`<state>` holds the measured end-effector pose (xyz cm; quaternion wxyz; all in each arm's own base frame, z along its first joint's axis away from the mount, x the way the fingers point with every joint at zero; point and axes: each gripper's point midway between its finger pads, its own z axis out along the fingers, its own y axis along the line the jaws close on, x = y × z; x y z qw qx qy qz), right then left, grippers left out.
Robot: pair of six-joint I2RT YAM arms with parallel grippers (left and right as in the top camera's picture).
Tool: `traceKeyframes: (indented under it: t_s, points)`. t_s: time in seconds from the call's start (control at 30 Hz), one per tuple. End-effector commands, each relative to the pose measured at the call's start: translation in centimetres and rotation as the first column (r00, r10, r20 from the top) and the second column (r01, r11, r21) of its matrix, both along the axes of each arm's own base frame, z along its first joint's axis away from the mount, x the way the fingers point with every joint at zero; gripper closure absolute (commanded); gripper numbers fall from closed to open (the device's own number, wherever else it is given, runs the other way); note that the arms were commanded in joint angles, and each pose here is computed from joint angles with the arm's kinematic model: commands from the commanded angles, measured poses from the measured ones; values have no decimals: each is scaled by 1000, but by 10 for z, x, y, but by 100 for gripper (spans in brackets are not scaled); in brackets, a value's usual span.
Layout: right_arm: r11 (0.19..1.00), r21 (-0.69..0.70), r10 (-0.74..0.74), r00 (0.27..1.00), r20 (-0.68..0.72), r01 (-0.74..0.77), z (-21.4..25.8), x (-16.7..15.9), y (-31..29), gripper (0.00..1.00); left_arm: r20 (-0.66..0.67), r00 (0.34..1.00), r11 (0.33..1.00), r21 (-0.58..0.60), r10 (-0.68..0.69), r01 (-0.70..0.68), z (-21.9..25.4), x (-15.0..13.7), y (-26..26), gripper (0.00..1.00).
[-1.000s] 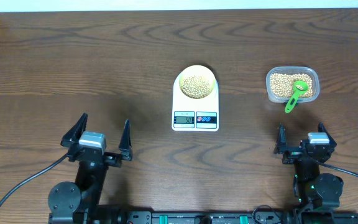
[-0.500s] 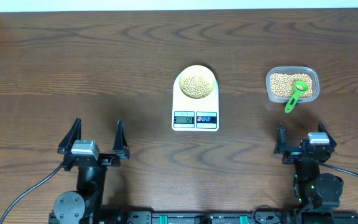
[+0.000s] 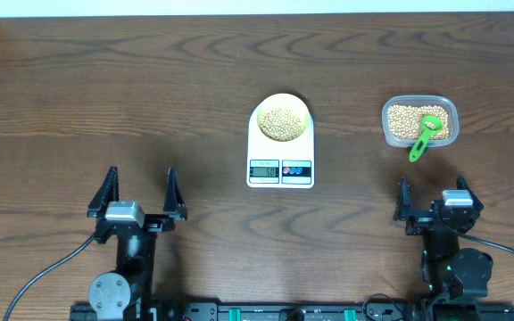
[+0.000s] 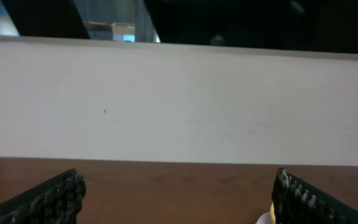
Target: Scoop item into bowl and weigh 50g on scale
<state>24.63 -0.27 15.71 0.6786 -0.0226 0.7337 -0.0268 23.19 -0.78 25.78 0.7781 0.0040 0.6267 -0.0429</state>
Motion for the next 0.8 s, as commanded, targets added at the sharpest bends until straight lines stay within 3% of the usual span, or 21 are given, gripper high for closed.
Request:
traceKeyframes:
  t_s: [0.0, 0.37, 0.77]
  points:
    - [1000, -13, 6, 1000, 2, -6, -1, 0, 1, 1, 11, 999, 999, -14, 38, -38, -9, 3, 7, 2]
    - [1000, -13, 6, 1000, 2, -6, -1, 0, 1, 1, 36, 995, 995, -33, 97, -96, -21, 7, 20, 2]
    - [1000, -13, 6, 1000, 2, -6, -1, 0, 1, 1, -162, 982, 993, -48, 101, -110, -69, 14, 23, 2]
